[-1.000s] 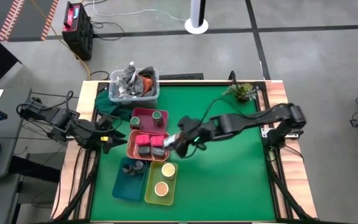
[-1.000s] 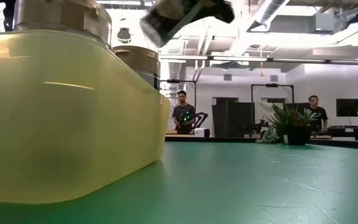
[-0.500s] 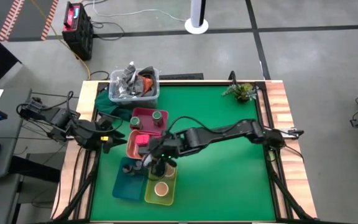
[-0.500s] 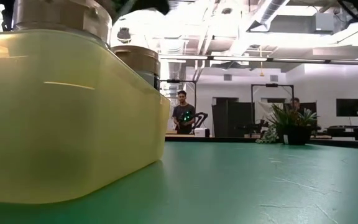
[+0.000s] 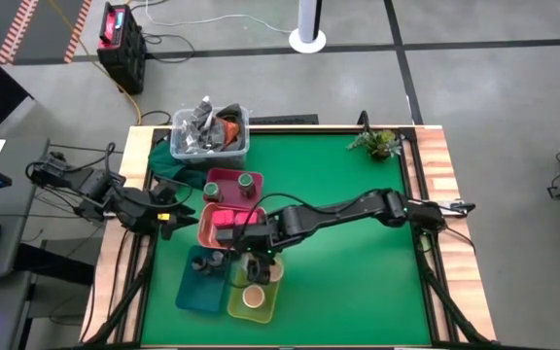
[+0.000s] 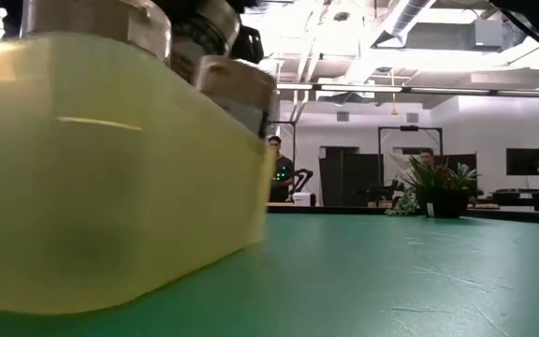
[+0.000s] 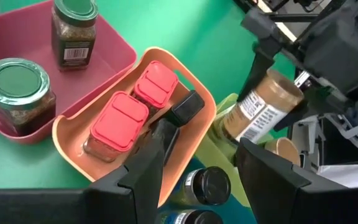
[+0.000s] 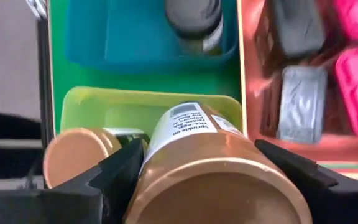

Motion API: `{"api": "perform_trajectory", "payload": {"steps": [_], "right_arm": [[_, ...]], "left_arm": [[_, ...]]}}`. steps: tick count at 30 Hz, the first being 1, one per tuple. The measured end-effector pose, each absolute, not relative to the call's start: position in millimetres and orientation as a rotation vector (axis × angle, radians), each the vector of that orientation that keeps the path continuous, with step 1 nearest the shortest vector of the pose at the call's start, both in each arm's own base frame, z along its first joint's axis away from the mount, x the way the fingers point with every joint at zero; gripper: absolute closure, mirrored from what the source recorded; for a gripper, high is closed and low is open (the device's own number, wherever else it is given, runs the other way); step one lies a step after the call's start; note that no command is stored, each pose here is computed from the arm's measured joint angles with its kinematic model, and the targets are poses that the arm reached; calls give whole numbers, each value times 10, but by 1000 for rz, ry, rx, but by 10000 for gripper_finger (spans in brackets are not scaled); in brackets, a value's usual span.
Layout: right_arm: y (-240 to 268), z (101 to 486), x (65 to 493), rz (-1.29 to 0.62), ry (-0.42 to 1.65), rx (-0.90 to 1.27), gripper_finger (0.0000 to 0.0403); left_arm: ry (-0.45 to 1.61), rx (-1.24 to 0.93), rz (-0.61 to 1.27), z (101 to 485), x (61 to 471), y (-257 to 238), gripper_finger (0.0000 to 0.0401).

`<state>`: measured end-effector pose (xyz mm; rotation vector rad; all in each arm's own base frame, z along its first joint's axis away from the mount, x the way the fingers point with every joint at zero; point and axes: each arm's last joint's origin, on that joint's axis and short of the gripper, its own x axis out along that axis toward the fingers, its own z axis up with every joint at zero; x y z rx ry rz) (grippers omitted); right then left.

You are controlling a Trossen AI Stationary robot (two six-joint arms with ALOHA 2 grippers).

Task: Sort spices by type
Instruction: Put the gold seasoning bottle into the yellow bin

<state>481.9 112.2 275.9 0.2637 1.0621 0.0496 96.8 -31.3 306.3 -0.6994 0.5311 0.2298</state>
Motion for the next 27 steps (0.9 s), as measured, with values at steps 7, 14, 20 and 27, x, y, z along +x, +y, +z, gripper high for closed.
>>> {"api": "perform_trajectory", "payload": {"steps": [7,14,20,27], "right_arm": [[1097,2734,4830,92,1073,240,98],[970,2707,4809,109,1123,189,97],[959,2702,4801,153,1129,122,97],[952,2633,4846,189,1121,70,97]], "left_arm": [[545,-691,238,3050,957,-308,208],[559,-682,245,3036,948,-304,208],[567,-678,249,3029,943,-302,208],[567,-677,250,3029,943,-302,208]]}}
